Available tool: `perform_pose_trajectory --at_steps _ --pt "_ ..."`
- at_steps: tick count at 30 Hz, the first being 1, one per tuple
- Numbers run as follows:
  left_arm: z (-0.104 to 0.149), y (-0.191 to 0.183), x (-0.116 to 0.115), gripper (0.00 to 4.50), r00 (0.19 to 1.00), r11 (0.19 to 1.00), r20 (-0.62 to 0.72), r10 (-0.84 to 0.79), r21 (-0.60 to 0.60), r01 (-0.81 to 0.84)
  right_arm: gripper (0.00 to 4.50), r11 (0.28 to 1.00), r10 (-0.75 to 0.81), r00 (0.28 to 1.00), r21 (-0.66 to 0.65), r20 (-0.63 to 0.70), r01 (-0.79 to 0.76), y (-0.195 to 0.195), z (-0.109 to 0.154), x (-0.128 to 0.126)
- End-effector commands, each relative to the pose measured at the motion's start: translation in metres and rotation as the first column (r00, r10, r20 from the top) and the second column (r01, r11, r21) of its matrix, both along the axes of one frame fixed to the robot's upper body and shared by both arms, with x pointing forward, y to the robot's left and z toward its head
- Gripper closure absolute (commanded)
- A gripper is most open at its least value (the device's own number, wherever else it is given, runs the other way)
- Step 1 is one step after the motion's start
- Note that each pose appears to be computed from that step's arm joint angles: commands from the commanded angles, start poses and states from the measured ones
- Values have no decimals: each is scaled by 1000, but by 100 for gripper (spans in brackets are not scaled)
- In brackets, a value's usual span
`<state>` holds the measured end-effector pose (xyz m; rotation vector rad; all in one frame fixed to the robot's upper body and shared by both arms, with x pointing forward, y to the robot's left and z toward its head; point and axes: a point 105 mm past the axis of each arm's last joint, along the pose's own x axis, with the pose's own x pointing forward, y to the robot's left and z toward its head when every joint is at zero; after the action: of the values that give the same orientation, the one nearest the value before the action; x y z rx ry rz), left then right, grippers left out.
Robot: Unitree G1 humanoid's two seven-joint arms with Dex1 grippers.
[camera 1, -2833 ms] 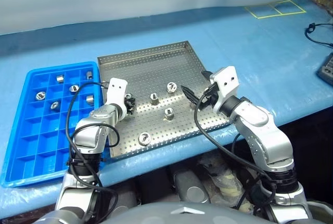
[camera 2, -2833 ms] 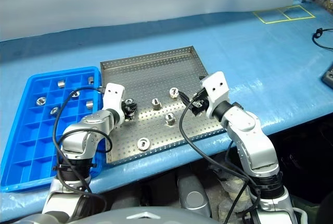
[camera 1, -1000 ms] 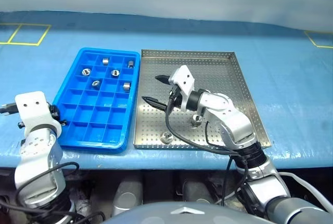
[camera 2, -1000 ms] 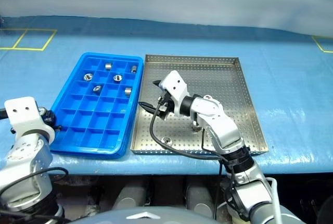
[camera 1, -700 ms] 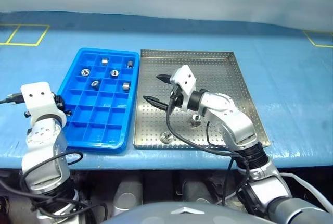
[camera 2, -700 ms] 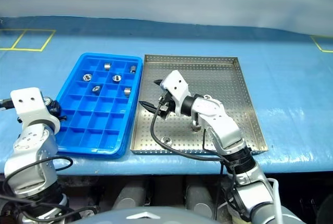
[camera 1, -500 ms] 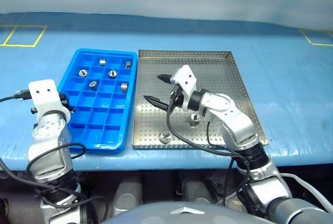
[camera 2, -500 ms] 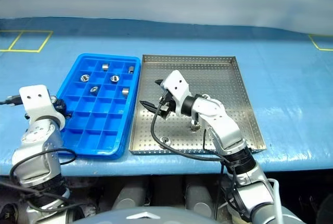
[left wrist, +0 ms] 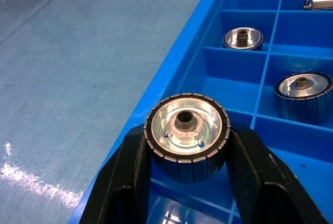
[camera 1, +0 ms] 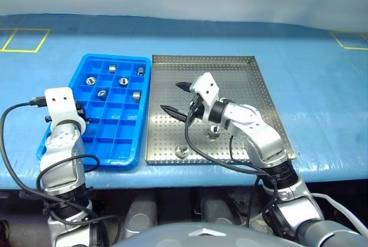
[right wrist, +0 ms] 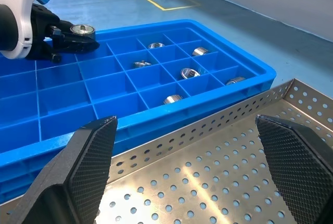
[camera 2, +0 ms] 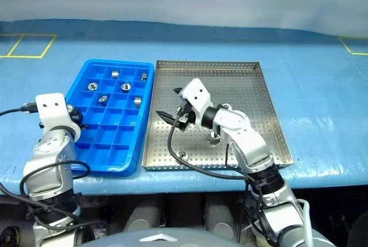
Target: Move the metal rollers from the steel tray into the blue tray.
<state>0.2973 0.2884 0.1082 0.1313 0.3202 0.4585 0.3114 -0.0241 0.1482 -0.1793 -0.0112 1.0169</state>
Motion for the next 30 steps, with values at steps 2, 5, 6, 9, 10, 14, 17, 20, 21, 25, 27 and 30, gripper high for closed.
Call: perform_pose_trajectory --at_steps 2,5,6,9,10,14,17,20,21,25,27,30 --pt "12 1 2 119 999 1000 50 15 19 -16 0 999 4 998 36 62 -6 -1 16 -3" --pt "13 2 1 94 998 1000 54 23 15 -24 0 999 2 998 38 65 -5 -1 17 -3" --pt "15 2 1 94 998 999 58 25 21 -26 0 999 1 998 38 66 -3 -1 17 -2" --pt "28 0 -1 94 992 1000 126 24 17 -26 0 999 -4 998 38 67 1 -2 17 -3" --pt "38 -6 1 94 983 1000 181 0 6 -1 0 999 -9 998 38 70 7 -3 18 -2" --pt "65 -54 11 94 905 962 358 -230 -59 268 0 998 -44 995 43 93 41 -8 21 -1" --pt "72 -116 12 94 752 795 391 -531 -79 602 0 995 -92 989 37 119 88 -19 26 0" --pt "68 -153 8 94 619 642 317 -719 -38 765 0 990 -144 980 29 137 141 -32 27 -2" --pt "64 -161 8 94 582 601 273 -766 -16 799 0 986 -166 976 29 140 163 -37 28 -3" --pt "46 -179 7 94 451 459 125 -884 40 888 0 971 -241 959 22 148 240 -55 27 -7" --pt "39 -185 6 94 396 401 85 -914 44 915 0 961 -277 949 21 150 277 -62 26 -10" --pt "33 -188 6 94 345 347 60 -937 29 937 0 942 -335 930 19 153 336 -74 26 -12"
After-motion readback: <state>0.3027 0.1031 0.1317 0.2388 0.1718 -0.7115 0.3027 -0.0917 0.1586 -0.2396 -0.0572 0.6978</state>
